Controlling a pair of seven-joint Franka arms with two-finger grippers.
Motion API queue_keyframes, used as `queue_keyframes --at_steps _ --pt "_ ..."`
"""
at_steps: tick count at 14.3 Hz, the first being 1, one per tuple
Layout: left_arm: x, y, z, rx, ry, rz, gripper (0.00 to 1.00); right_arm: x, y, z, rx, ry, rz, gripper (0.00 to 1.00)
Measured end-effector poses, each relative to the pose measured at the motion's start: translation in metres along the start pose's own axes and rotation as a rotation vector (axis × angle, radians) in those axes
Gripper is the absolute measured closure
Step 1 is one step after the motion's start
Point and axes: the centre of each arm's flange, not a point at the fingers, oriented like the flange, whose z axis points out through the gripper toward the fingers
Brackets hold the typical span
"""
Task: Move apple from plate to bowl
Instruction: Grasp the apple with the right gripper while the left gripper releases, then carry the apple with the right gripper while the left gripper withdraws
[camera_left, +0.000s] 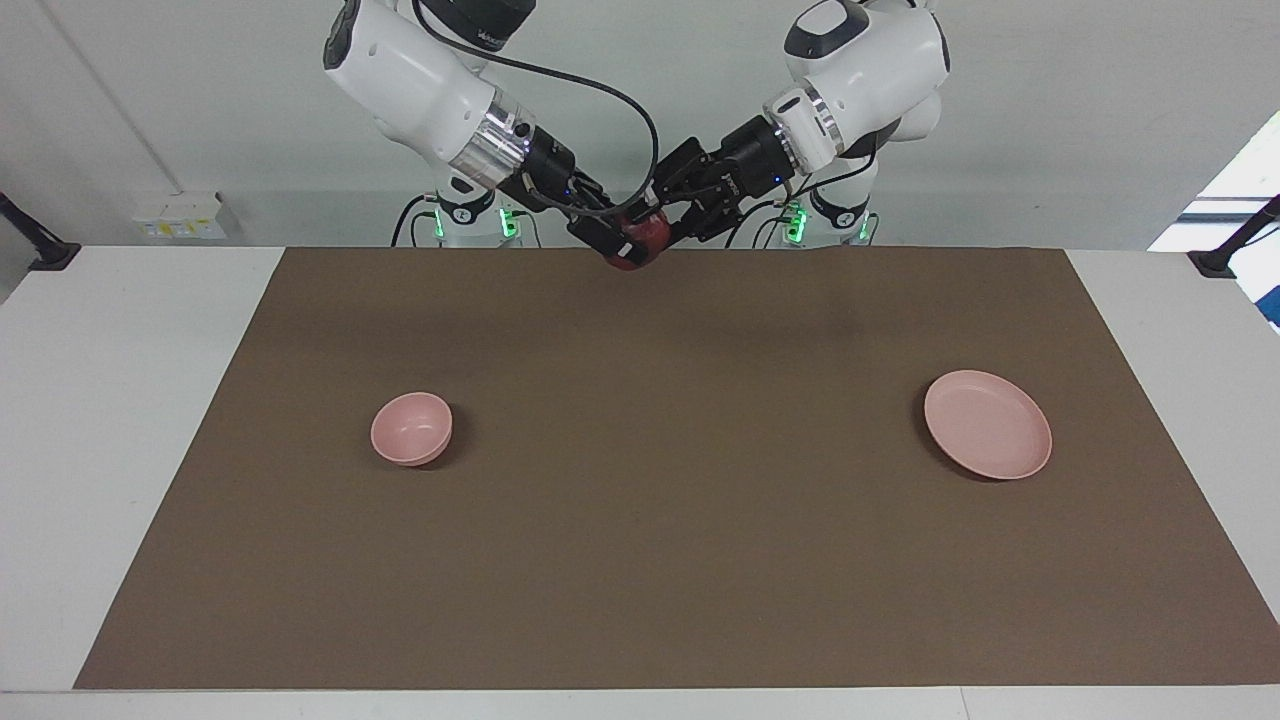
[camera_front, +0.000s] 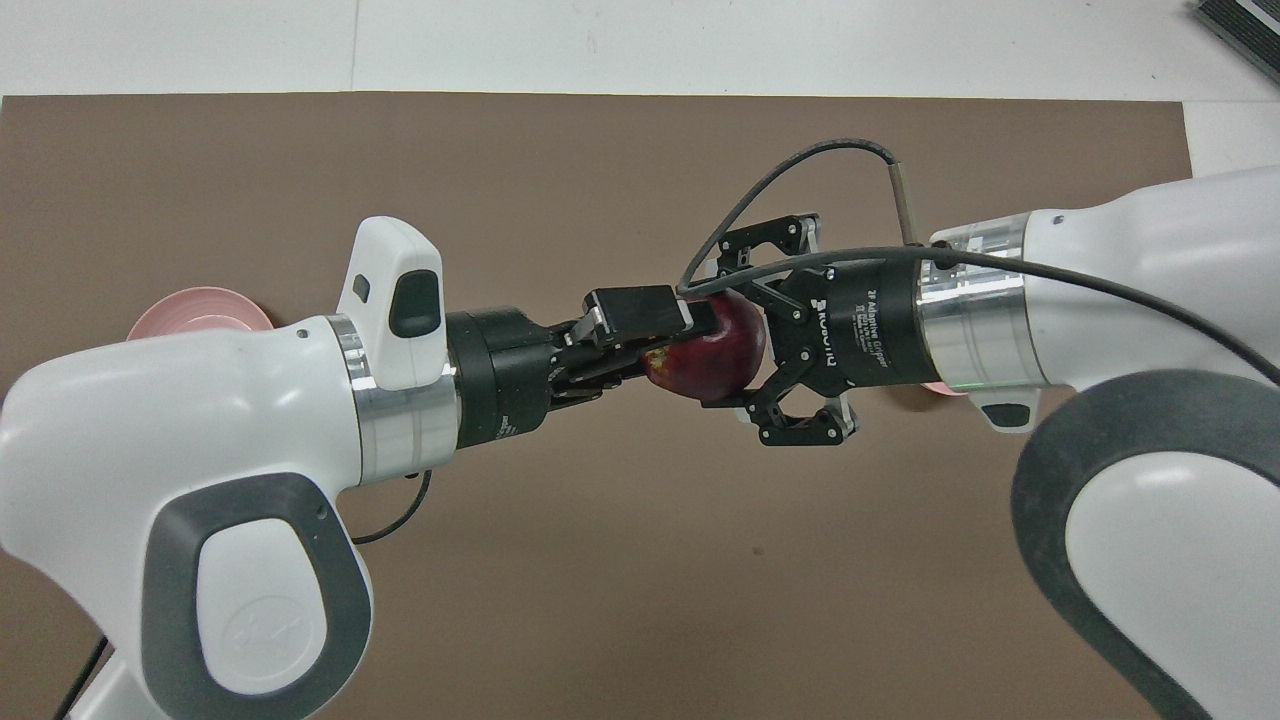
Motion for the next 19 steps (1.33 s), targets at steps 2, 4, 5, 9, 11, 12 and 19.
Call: queue_keyframes --at_steps 2,4,5,9,11,12,19 --pt "0.003 -0.001 -0.002 0.024 0.016 0.027 0.15 0.001 0.0 0.001 -0.003 0.0 0.001 0.17" --pt "0.008 -0.003 -0.006 0.069 0.04 0.07 0.0 0.003 -0.001 0.0 -0.001 0.001 0.006 0.17" --pt "0.01 -0.003 -0.008 0.084 0.049 0.085 0.0 0.005 -0.001 0.0 -0.003 0.002 0.007 0.17" --pt "0.027 -0.025 -0.02 0.274 0.023 0.173 0.0 0.018 0.0 -0.004 -0.025 0.028 -0.068 0.17" --pt "0.038 -0.046 -0.03 0.441 -0.01 0.224 0.0 0.036 0.003 -0.013 -0.068 0.094 -0.165 0.17" --pt "0.044 -0.056 -0.036 0.51 -0.018 0.237 0.0 0.046 0.005 -0.018 -0.099 0.131 -0.228 0.17" --pt "0.092 -0.107 -0.1 0.837 0.008 0.313 0.0 0.158 0.019 -0.026 -0.381 0.282 -0.762 0.17"
